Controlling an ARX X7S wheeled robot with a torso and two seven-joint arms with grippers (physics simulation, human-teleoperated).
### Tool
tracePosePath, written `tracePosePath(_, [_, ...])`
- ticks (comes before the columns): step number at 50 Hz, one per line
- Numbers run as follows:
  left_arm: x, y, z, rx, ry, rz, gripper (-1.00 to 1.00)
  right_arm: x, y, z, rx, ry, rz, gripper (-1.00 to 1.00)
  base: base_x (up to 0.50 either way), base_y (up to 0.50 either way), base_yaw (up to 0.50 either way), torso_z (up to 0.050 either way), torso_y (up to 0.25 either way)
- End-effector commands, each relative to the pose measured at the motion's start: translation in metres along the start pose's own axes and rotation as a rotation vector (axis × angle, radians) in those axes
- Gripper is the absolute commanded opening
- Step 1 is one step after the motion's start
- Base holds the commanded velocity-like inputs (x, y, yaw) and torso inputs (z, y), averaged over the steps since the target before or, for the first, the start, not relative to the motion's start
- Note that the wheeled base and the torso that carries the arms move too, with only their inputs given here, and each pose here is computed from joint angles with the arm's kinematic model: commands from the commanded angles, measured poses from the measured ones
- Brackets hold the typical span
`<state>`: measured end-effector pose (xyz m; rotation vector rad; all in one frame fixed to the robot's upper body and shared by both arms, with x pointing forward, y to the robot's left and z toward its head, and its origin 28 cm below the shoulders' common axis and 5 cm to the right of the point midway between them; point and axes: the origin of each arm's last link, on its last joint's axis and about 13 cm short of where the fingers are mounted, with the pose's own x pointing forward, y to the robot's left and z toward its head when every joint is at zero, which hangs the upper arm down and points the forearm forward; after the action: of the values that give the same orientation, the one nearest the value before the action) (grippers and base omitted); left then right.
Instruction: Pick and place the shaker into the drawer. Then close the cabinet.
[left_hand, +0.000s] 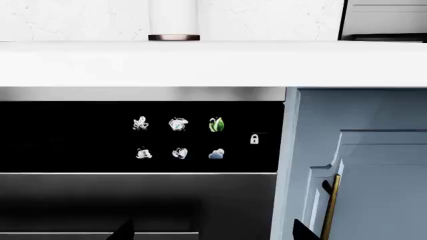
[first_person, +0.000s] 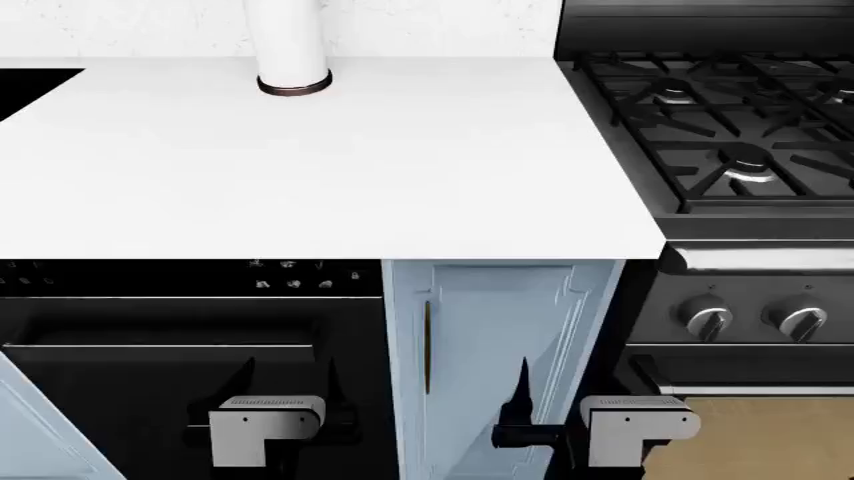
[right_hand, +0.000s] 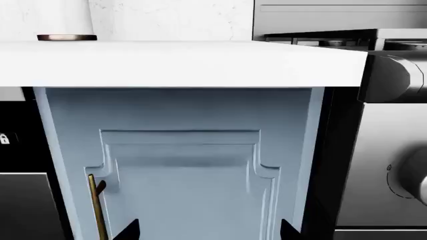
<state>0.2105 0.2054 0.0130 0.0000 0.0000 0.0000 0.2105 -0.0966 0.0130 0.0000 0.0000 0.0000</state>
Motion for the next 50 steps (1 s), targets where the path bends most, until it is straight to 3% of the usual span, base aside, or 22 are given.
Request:
tracePosePath(1, [0.0, 0.0, 0.001, -0.003, -0.001, 0.0, 1.0, 0.0, 0.0, 0.0, -0.036, -0.012, -0.014, 1.0, 0.0, 0.0, 0.0, 0.0, 0.0])
tracePosePath(9, [-0.005, -0.003, 0.009, 0.009, -0.032, -0.007, 1.0, -0.003, 0.002, 0.005, -0.068, -0.034, -0.019, 1.0, 0.0, 0.0, 0.0, 0.0, 0.0])
tracePosePath(13, [-0.007, -0.003, 0.05, 0.001, -0.139, -0.015, 1.0, -0.005, 0.002, 0.04, -0.082, -0.099, -0.003, 1.0, 0.0, 0.0, 0.0, 0.0, 0.0])
tracePosePath(20, [-0.001, -0.001, 0.094, -0.001, -0.244, -0.002, 1.0, -0.004, 0.0, 0.081, -0.12, -0.177, 0.01, 1.0, 0.0, 0.0, 0.0, 0.0, 0.0])
tracePosePath(50, [0.013, 0.0, 0.193, 0.014, -0.456, -0.033, 1.0, -0.001, -0.011, 0.176, -0.235, -0.407, -0.02, 1.0, 0.0, 0.0, 0.0, 0.0, 0.0])
